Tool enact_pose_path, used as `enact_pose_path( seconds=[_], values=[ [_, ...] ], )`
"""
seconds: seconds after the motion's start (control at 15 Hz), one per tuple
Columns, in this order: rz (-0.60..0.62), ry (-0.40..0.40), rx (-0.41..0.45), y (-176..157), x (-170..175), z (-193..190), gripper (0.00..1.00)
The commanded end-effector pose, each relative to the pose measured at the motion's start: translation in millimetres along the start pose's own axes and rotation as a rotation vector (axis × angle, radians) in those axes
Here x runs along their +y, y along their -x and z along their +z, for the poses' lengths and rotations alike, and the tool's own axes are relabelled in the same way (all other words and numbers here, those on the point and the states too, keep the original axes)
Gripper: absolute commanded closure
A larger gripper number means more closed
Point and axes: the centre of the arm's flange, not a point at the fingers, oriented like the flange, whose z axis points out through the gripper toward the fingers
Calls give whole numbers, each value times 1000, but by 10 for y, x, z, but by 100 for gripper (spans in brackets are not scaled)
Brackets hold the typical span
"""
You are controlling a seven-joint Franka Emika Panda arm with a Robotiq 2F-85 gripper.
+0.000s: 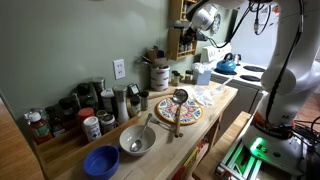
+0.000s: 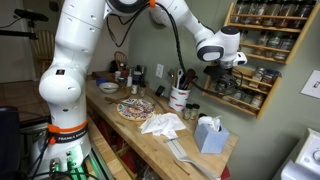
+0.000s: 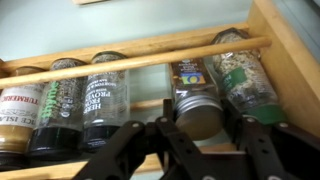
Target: Pick up the spice container with black substance in it and put it on the far right of the bottom shelf of the bottom spice rack
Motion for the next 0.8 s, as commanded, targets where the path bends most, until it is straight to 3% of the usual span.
enact_pose_path(
  seconds=[0.0, 0.2, 0.73],
  values=[
    [-19, -18, 24, 95, 24, 20, 20],
    [-32, -16, 14, 126, 83, 4, 0],
    [-17, -30, -52, 237, 132, -35, 0]
  ],
)
